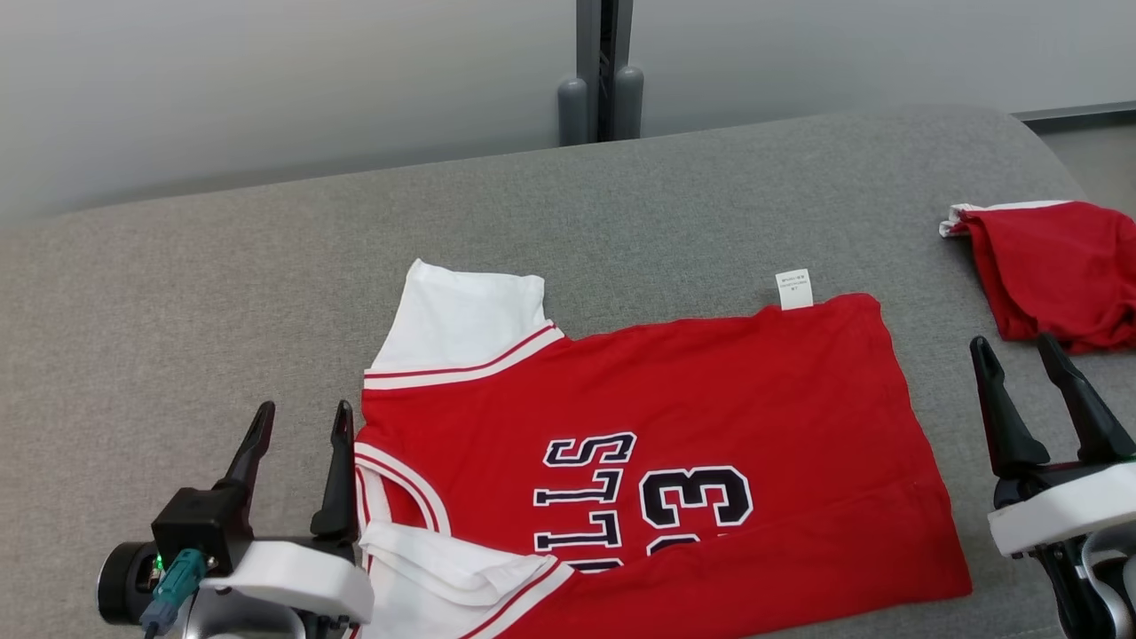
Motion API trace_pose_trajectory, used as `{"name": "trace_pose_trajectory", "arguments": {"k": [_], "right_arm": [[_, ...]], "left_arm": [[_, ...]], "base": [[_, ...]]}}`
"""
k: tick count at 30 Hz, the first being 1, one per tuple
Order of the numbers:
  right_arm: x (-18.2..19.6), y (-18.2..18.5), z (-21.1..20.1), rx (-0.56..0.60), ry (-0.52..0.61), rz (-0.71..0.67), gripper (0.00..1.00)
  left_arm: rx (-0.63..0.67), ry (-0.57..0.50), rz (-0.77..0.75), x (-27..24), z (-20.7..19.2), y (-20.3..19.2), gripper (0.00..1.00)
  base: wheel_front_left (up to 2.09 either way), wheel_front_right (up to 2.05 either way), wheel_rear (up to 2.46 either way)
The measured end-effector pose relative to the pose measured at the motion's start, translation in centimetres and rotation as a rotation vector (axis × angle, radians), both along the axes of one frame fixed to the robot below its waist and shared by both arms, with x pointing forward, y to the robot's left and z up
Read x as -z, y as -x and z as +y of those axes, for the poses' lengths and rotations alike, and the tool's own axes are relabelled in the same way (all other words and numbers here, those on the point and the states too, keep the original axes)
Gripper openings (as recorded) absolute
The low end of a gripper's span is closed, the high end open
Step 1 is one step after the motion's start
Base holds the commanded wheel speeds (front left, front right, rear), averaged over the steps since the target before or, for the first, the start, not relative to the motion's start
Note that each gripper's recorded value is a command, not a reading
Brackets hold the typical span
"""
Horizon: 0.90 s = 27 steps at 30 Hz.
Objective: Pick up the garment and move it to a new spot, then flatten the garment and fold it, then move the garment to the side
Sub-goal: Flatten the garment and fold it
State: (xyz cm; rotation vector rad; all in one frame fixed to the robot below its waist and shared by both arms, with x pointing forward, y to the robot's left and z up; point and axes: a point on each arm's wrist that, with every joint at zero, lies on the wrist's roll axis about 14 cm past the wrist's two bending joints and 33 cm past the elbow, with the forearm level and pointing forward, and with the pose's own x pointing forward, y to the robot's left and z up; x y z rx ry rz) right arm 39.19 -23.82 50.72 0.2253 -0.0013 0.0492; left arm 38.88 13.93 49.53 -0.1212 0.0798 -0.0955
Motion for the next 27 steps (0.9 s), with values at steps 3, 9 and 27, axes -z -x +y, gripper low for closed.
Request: {"name": "trace_pose_trajectory", "arguments": {"k": [3,9,27], "right_arm": [[-0.7,-0.6,0.4,-0.003,0.031,-0.045,1.0],[-0.1,-1.2,1.0,0.015,0.023,-0.057,1.0],[1.1,-3.4,1.2,0.007,0.076,-0.034,1.0]], "left_arm": [[-0.005,0.02,-0.021,0.3,-0.8,-1.3,1.0],[0.019,-0.003,0.014,2.7,-2.2,-4.4,1.0],[0.121,-0.198,0.198,9.8,-5.9,-14.9,1.0]], "base": [[0.0,0.0,0.0],[0.0,0.0,0.0],[0.0,0.0,0.0]]}}
